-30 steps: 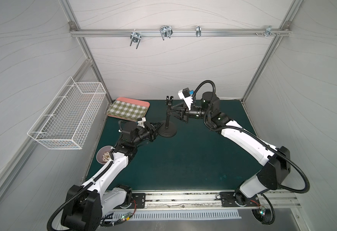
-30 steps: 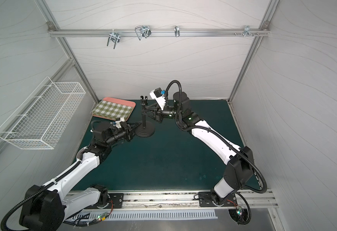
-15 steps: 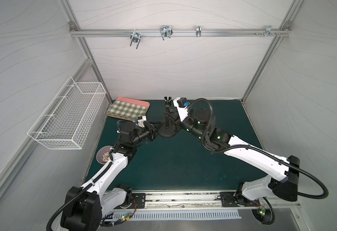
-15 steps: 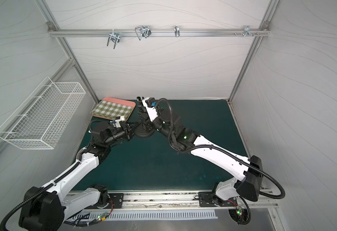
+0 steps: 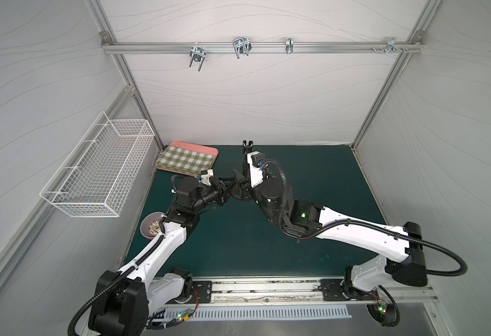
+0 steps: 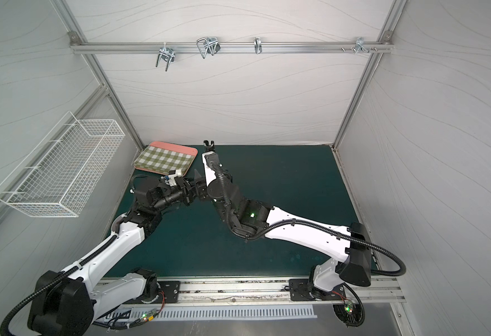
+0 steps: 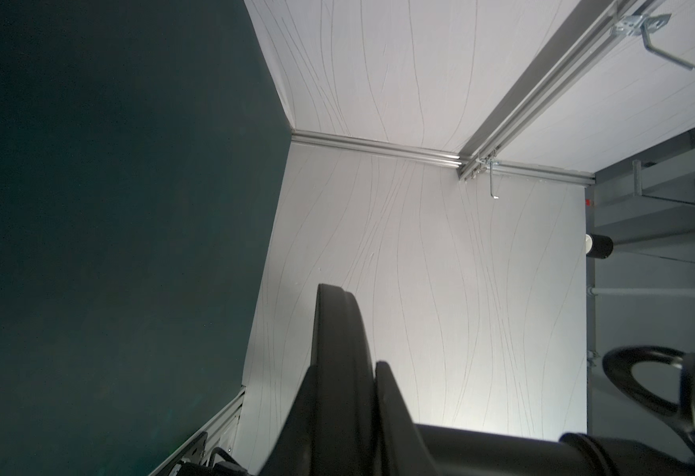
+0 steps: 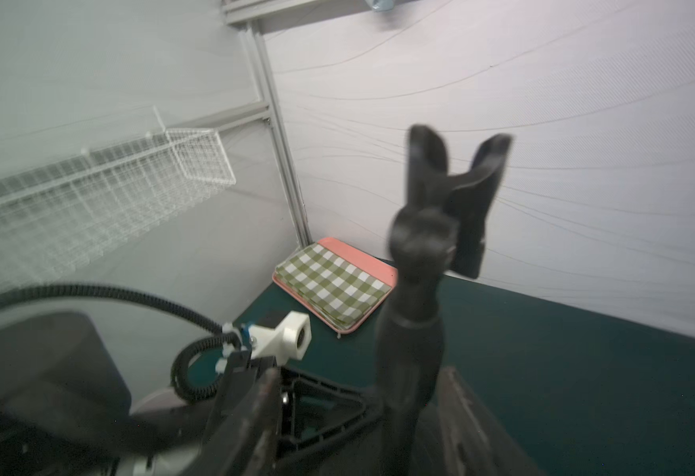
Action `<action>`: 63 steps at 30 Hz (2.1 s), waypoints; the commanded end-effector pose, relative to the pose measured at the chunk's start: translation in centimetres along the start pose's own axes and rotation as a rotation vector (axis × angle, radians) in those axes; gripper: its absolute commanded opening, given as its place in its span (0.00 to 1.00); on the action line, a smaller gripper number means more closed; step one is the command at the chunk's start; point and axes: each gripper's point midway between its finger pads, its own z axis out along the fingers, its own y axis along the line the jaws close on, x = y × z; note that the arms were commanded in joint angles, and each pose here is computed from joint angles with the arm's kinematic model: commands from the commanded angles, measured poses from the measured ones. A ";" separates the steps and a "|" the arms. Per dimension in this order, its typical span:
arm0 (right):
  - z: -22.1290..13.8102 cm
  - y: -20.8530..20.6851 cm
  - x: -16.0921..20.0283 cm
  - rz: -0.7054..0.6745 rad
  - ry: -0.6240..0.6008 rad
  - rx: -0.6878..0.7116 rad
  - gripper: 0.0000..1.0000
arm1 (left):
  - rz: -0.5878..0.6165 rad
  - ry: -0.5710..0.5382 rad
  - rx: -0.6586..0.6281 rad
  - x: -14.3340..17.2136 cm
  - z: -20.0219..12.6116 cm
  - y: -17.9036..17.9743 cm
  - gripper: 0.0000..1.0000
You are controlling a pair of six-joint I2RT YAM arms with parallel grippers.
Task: Assemble a microphone stand
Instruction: Screw the microphone stand pole into the microphone stand base.
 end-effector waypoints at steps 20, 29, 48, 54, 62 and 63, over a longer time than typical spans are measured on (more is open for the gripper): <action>0.2 -2.4 -2.3 0.003 0.057 -0.864 0.65 | 0.053 0.001 0.129 0.3 -0.4 -4.8 0.00; 2.0 -2.0 -2.9 0.022 0.037 -0.884 0.54 | 0.053 0.004 0.125 0.4 -0.4 -4.7 0.00; 0.7 0.3 -0.7 -0.068 0.044 -0.365 0.29 | 0.052 -0.010 0.125 0.2 -0.5 -4.5 0.00; 0.3 0.4 -0.7 0.048 0.014 -0.202 0.26 | 0.052 -0.012 0.127 0.1 -0.6 -4.6 0.00; 0.8 1.1 -0.3 0.057 0.010 -0.027 0.50 | 0.052 -0.016 0.123 0.1 -0.7 -4.5 0.00; 0.7 1.0 -0.2 0.047 0.015 -0.029 0.57 | 0.053 -0.016 0.123 0.1 -0.7 -4.5 0.00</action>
